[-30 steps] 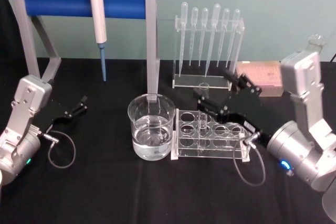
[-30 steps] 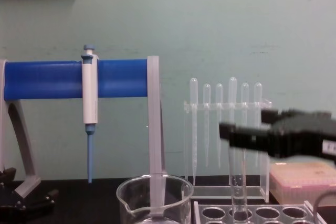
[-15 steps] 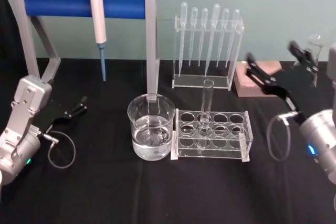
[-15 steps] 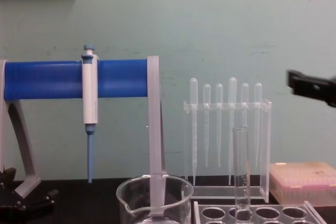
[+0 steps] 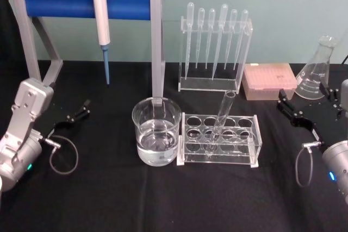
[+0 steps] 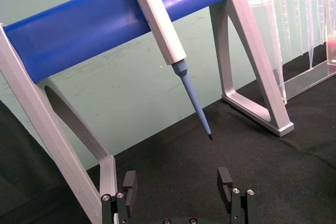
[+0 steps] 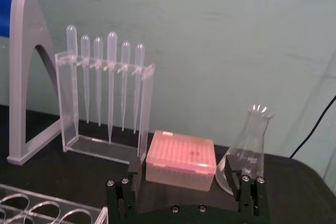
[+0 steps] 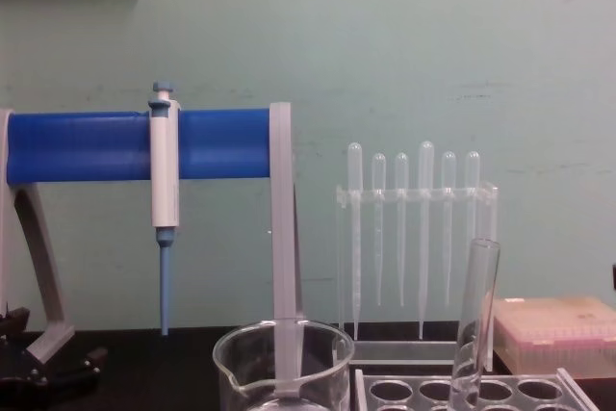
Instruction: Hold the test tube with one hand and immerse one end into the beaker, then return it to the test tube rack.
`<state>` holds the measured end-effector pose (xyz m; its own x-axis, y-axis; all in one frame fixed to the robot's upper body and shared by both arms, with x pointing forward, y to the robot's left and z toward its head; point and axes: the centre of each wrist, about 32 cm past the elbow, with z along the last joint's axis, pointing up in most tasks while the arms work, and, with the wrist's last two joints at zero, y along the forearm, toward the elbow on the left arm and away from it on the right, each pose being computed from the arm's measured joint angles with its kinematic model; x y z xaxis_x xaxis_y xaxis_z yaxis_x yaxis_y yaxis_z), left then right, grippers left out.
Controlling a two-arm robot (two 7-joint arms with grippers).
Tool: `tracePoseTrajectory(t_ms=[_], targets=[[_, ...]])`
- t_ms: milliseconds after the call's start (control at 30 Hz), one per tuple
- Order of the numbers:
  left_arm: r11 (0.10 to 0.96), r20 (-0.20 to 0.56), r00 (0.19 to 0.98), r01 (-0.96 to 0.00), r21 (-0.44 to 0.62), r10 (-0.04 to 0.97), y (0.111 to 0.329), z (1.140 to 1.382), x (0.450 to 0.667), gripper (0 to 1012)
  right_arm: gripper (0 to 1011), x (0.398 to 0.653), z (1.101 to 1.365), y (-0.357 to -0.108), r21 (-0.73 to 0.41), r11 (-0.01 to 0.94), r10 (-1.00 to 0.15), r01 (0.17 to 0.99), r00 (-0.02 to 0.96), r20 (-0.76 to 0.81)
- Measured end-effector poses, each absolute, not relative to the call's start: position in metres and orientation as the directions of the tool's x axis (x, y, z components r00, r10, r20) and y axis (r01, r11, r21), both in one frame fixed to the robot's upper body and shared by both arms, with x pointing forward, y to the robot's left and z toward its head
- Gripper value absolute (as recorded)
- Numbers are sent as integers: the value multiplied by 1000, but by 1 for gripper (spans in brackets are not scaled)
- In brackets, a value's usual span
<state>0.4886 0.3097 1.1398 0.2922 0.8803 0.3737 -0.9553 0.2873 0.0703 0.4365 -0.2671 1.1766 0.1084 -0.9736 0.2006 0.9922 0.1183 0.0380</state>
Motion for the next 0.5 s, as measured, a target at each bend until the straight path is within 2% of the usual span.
tracePoseTrajectory(t_ms=[500], targets=[[287,374,292,-955,70,880,310,1140,489,1000,1002,438,1170,-266,5,142,-974,990,139,177]])
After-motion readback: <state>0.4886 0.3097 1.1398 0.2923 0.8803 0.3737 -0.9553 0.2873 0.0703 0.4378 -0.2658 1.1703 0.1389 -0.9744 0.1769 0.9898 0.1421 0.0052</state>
